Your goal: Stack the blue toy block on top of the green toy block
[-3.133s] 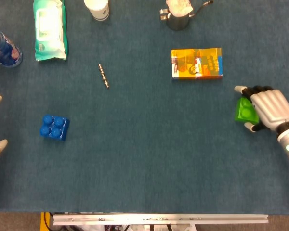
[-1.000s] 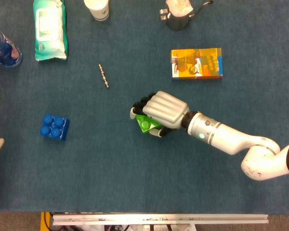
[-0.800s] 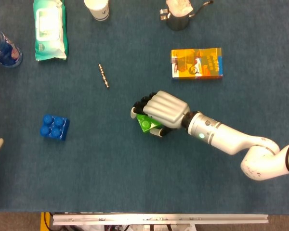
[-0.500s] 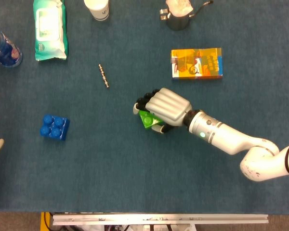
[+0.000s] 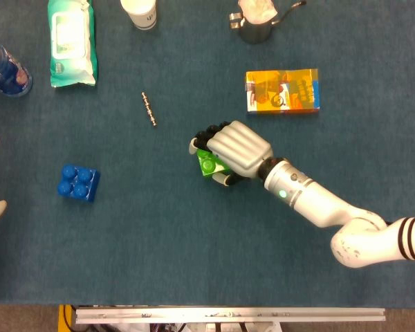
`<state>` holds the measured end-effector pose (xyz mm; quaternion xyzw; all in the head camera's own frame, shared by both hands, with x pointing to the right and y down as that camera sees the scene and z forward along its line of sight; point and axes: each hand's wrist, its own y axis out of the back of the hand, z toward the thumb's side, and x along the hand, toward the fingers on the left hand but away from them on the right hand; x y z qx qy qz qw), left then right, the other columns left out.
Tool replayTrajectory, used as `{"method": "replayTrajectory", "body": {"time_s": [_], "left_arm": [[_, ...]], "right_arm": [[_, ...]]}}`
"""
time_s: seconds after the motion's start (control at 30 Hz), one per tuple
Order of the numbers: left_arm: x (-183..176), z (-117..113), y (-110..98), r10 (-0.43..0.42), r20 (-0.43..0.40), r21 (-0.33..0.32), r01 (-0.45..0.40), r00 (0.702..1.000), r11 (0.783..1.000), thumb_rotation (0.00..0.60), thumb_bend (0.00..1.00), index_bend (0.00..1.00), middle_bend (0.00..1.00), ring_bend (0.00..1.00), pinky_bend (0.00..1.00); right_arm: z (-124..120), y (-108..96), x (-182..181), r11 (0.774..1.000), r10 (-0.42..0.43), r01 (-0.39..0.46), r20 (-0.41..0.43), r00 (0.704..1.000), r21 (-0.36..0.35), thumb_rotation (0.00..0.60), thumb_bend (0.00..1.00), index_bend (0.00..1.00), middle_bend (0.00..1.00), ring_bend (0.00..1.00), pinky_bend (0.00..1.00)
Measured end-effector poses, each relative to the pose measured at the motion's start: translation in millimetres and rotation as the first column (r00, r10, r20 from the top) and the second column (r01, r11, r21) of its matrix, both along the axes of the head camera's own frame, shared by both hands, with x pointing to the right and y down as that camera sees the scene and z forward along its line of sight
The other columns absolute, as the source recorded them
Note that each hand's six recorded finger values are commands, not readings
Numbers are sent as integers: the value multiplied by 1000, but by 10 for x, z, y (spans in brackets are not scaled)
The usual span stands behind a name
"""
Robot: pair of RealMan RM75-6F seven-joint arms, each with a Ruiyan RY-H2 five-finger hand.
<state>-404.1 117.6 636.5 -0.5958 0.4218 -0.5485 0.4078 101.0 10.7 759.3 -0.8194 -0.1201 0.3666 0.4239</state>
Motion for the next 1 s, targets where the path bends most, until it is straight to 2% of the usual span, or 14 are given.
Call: {"method": "replayTrajectory", "body": {"time_s": [0.6,1.0], "left_arm": [[-10,13,15,5,-2,-5,-5,1000,1000,600,149,146,139,151,108],[10,21,9,13,-4,-5,-13,1000,1000,600,149,146,139,151,108]], "right_arm": [[62,24,-52,999,33,-33,-28,999,-6,600,259,292,319,238,335],[52,58,-31,999,20,-21,-41,999,-29,600,221,126,222,166,284]]}}
